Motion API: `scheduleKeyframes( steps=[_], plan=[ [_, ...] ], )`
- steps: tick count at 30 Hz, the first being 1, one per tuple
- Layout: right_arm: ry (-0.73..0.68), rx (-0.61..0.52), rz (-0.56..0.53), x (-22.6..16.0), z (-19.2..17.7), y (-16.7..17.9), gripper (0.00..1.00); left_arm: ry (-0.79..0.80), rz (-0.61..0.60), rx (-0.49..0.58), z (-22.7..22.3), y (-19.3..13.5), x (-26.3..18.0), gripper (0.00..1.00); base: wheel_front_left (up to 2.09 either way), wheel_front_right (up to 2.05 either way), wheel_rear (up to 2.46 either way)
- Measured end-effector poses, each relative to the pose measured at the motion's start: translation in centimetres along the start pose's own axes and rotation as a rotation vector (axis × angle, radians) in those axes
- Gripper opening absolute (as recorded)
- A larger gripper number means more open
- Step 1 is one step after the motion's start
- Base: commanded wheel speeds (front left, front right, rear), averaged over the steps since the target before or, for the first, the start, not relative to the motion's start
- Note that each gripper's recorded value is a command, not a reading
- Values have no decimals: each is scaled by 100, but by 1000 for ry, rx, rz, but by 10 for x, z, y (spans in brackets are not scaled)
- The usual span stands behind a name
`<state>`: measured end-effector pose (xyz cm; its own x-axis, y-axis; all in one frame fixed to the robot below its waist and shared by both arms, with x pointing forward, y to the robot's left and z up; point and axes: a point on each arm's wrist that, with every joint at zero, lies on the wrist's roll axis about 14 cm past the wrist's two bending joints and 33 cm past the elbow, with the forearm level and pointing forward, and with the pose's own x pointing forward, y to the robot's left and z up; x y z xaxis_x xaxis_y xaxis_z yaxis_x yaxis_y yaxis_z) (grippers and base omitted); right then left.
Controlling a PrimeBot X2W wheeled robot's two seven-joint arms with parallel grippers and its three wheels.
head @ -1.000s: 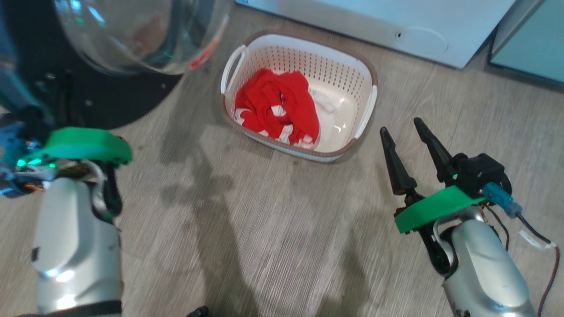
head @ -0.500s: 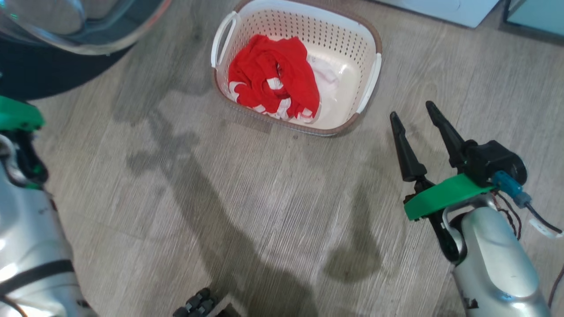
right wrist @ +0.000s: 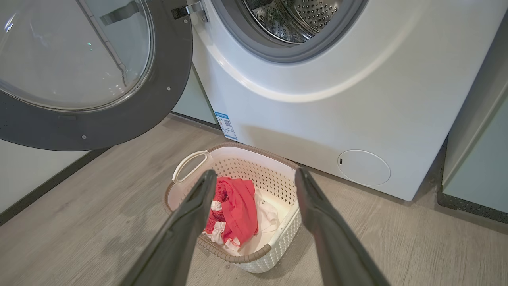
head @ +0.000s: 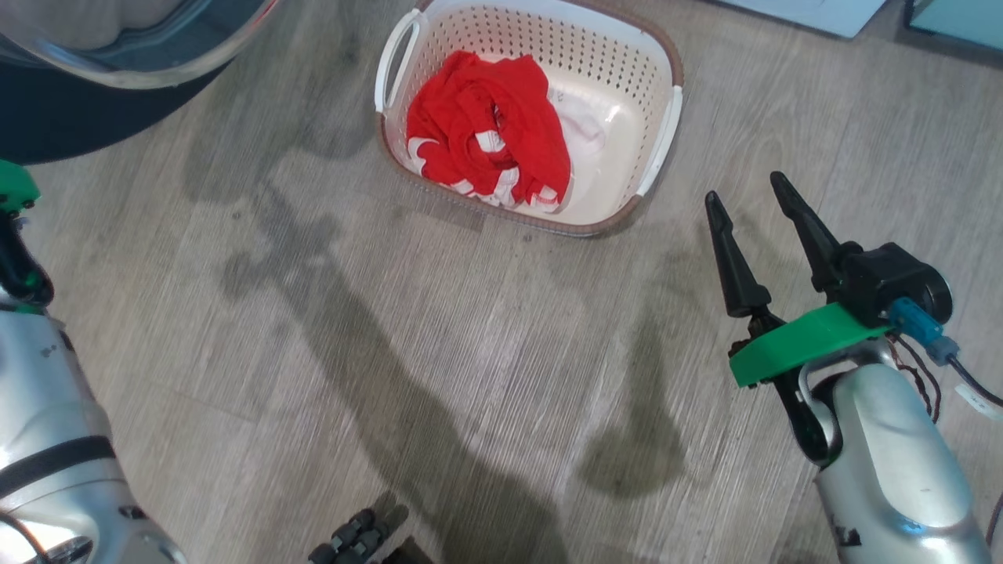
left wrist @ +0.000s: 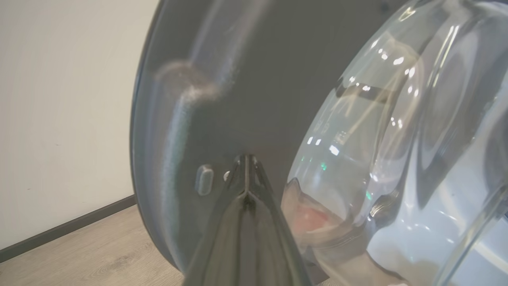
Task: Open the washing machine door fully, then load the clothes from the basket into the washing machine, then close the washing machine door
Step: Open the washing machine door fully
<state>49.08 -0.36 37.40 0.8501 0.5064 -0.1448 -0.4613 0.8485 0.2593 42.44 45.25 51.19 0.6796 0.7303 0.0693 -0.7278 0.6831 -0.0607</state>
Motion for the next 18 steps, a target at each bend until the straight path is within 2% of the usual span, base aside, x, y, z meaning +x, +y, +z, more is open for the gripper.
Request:
scheduleKeyframes(
  steps=[9,18],
  plan=[
    [-45,-12,-7,-11,26,7,100,-27,-91,15,15,-14,-22,0,0,0,0],
    [-130,-25,-44,-38,69,9,100,-2,-306,45,10,-53,-71,0,0,0,0]
  ],
)
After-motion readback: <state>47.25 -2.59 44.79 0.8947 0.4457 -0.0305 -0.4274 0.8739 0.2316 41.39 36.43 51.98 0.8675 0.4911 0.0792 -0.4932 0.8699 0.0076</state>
